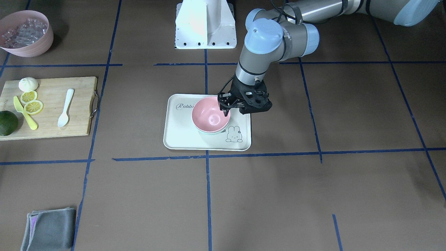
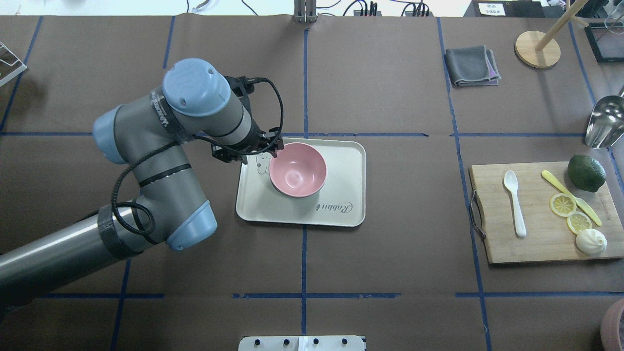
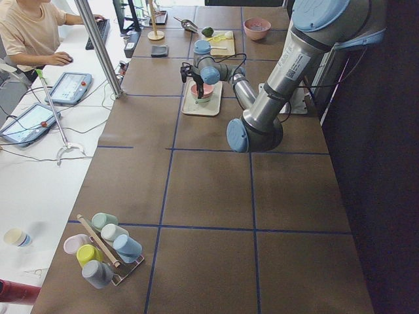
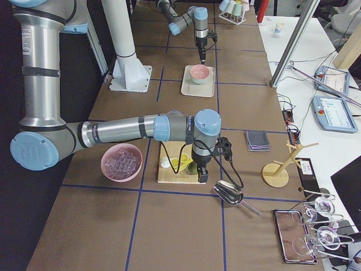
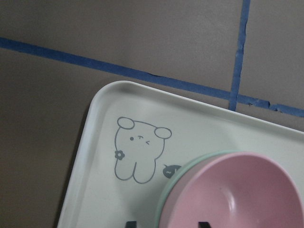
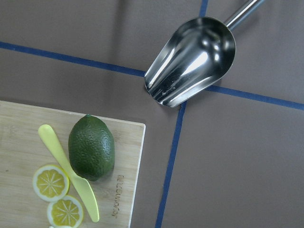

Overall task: Stack pink bowl on green and place spoon
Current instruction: 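Open the left gripper and withdraw the left arm to rest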

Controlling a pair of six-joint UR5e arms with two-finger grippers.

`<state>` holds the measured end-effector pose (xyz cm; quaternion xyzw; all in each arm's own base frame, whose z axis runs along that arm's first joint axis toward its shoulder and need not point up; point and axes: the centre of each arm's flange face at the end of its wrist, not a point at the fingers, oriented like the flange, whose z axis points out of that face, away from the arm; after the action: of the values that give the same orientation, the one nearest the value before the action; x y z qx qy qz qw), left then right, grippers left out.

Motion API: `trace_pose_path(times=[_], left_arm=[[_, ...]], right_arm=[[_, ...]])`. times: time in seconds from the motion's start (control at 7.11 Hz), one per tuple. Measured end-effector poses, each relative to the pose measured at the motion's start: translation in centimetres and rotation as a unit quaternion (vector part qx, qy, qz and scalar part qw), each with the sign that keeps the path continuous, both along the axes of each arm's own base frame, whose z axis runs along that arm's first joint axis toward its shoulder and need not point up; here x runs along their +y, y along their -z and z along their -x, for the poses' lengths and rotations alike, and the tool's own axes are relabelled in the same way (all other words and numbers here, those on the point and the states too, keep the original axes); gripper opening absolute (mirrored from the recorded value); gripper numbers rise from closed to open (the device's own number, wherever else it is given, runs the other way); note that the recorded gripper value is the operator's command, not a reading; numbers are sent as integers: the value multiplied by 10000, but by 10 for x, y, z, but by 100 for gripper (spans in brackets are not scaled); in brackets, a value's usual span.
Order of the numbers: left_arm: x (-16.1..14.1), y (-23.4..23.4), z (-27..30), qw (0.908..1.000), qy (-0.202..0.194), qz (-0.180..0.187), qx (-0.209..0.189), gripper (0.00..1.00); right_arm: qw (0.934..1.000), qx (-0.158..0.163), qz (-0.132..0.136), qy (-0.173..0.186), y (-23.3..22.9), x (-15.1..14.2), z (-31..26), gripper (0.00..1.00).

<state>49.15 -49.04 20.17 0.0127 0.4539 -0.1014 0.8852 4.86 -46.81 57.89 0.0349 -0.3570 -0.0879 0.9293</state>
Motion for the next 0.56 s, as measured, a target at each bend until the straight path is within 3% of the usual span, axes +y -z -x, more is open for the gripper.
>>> trace_pose_path(times=[0.28,0.56], left_arm=[[-7,-31,90,9973,-462,-465,-339,100],[-25,-108,209,9896,-986,-898,-534,100]], right_arm=[[9996,-270,-63,-84,29,0,13,100],[9988,-462,-14,-180,67,-9,43,100]])
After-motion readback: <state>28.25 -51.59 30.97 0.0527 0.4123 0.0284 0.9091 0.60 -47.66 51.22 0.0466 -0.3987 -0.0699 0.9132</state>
